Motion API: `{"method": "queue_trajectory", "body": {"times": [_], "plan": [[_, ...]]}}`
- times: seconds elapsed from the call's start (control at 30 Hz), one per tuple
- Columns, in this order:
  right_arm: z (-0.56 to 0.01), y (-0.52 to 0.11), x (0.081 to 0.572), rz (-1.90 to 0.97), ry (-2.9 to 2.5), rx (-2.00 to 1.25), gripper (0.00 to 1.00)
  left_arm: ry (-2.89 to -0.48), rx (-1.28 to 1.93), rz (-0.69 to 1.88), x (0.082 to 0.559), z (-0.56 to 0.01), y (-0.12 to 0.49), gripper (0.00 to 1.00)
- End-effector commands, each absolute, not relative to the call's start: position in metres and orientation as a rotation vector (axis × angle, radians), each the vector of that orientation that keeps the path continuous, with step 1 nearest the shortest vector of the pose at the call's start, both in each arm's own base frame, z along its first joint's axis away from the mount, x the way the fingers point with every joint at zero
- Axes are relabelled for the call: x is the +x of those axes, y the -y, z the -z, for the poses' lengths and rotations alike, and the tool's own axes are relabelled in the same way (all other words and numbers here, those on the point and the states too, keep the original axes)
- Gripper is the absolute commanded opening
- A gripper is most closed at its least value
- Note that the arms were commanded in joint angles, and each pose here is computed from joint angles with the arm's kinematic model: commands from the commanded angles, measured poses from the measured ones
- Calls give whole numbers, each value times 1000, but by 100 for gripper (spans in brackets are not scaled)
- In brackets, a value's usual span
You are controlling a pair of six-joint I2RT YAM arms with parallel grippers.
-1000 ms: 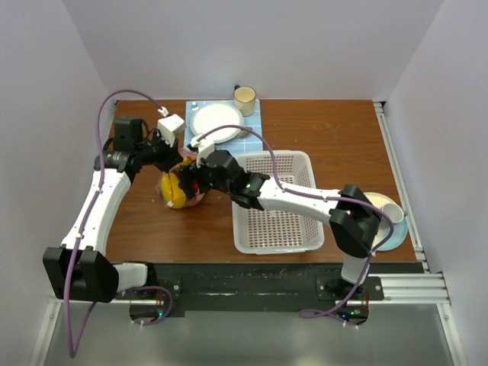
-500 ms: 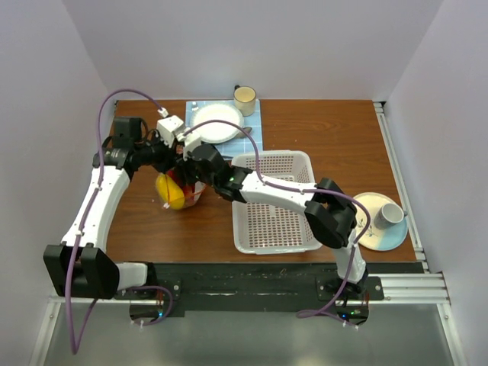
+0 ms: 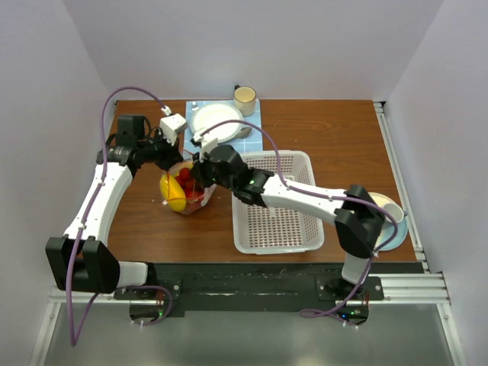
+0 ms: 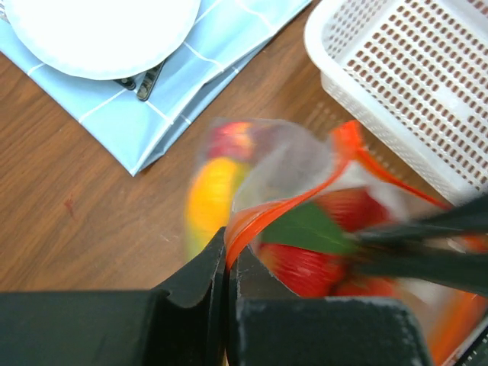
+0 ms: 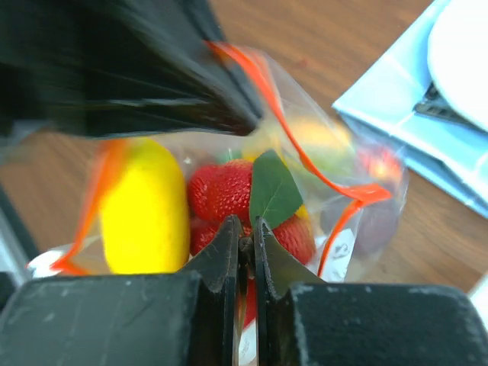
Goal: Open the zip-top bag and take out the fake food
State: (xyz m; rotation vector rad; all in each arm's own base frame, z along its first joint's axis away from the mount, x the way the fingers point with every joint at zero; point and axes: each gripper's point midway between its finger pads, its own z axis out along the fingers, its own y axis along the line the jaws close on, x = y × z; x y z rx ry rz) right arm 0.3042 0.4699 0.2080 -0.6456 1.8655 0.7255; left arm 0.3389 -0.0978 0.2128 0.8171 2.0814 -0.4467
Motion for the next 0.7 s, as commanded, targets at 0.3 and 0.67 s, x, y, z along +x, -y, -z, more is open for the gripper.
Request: {"method": "queue_trajectory", "body": {"times": [0.3,0.67], "plan": [[-347,-387,277,-759,-1645,-515,0,-2072,802,401,354,-204,101,4],[-337,-220,290,-342,-1696,-180,0,-2046,821,344,354,-224,95,3]]}}
